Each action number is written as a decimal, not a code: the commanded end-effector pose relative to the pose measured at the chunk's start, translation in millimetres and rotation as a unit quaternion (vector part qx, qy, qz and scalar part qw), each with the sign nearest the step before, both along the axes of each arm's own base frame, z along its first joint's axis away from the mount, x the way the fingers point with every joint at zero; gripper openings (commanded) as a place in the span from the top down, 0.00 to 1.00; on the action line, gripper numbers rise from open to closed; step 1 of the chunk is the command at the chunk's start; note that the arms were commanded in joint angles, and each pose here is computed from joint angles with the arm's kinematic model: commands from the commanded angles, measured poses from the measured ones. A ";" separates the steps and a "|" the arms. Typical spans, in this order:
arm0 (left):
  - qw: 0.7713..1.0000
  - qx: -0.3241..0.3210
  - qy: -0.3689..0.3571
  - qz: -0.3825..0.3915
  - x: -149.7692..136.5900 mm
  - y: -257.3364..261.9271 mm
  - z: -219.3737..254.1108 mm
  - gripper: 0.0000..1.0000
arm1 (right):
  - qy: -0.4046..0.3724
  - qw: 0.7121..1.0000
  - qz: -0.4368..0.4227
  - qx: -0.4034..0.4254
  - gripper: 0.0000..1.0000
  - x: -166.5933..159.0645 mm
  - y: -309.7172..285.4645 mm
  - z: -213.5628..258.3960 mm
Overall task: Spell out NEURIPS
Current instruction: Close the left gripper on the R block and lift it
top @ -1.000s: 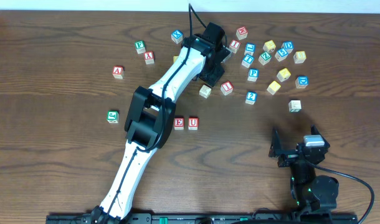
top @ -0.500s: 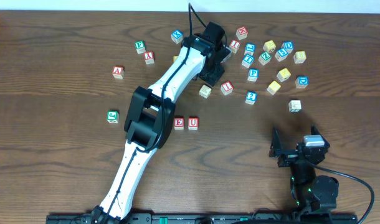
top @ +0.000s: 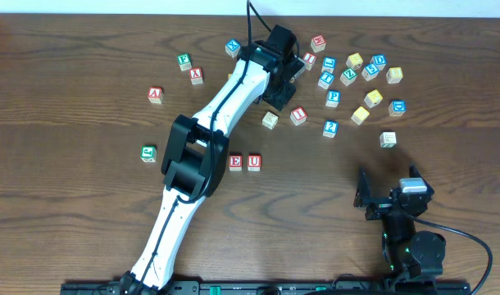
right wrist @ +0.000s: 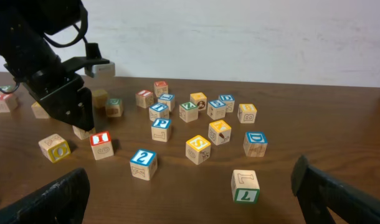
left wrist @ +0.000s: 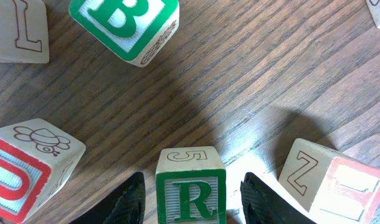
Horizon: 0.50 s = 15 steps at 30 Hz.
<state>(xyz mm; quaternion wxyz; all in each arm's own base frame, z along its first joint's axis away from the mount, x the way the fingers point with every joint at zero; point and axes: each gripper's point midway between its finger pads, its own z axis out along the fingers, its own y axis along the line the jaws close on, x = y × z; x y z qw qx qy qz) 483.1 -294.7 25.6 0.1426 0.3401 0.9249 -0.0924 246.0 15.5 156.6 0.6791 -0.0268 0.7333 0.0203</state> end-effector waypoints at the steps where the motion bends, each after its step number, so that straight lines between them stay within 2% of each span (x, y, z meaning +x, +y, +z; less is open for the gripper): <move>1: 1.000 -0.010 -0.027 -0.003 6.1 -2.1 28.8 0.51 | 0.001 1.000 -0.005 0.007 0.01 -0.1 -2.1 -0.7; 15: 1.000 -0.003 -0.012 -0.002 -0.3 1.4 25.9 0.57 | 0.001 1.000 -0.005 0.007 0.01 -0.1 -2.2 -0.7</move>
